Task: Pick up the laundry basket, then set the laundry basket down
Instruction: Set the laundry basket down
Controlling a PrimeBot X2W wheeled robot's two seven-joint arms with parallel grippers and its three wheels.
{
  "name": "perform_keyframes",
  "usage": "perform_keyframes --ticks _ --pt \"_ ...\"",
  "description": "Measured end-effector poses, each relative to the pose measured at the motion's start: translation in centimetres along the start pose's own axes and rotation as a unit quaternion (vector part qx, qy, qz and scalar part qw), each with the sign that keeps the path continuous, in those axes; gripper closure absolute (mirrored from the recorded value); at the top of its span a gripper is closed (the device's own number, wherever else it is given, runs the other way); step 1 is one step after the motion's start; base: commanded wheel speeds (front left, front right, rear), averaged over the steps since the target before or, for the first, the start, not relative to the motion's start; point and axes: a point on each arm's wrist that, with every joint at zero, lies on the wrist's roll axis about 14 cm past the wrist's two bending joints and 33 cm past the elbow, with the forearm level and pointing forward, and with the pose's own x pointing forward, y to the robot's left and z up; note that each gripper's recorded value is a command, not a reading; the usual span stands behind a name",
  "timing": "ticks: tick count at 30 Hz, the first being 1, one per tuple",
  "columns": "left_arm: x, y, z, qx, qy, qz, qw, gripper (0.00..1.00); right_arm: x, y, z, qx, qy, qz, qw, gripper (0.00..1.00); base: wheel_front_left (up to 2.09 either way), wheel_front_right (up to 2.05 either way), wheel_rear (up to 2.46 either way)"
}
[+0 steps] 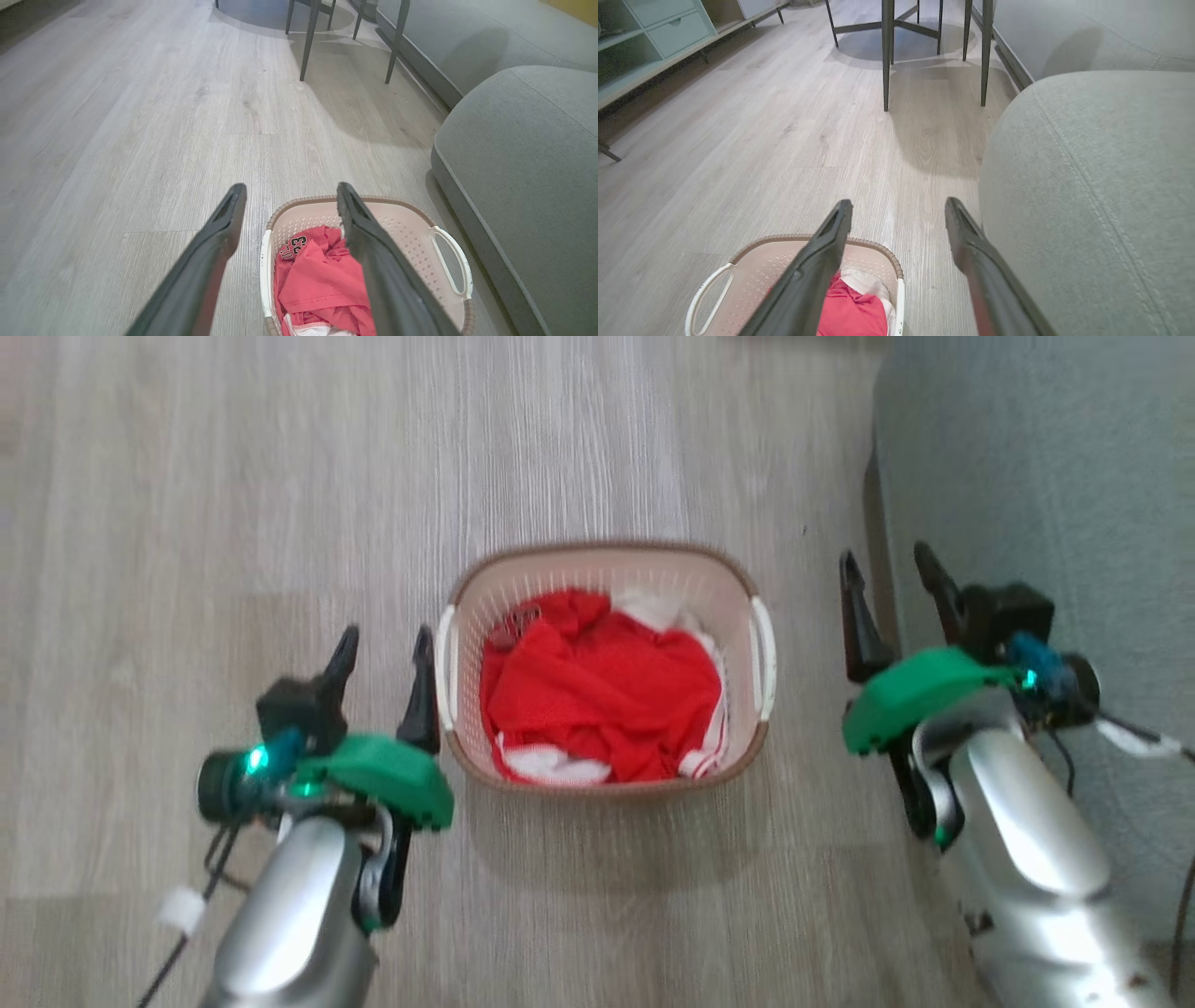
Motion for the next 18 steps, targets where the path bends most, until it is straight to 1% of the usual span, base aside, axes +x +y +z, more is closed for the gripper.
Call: perform_keyframes --ticks 7,11,18 --pt "-3.9 0.2 2.6 0.002 -0.047 0.012 0.999 0.00 -3.8 1.3 3.2 -0.009 -0.050 0.003 0.999 0.00 0.00 0.00 0.00" --pt "-6.1 0.6 3.7 0.002 -0.070 0.024 0.997 0.00 -6.1 1.7 4.0 -0.011 -0.065 0.000 0.998 0.00 0.00 0.00 0.00" --pt "-9.6 1.7 4.4 0.000 -0.093 0.050 0.994 0.00 -9.4 2.3 5.2 -0.013 -0.092 -0.005 0.996 0.00 0.00 0.00 0.00"
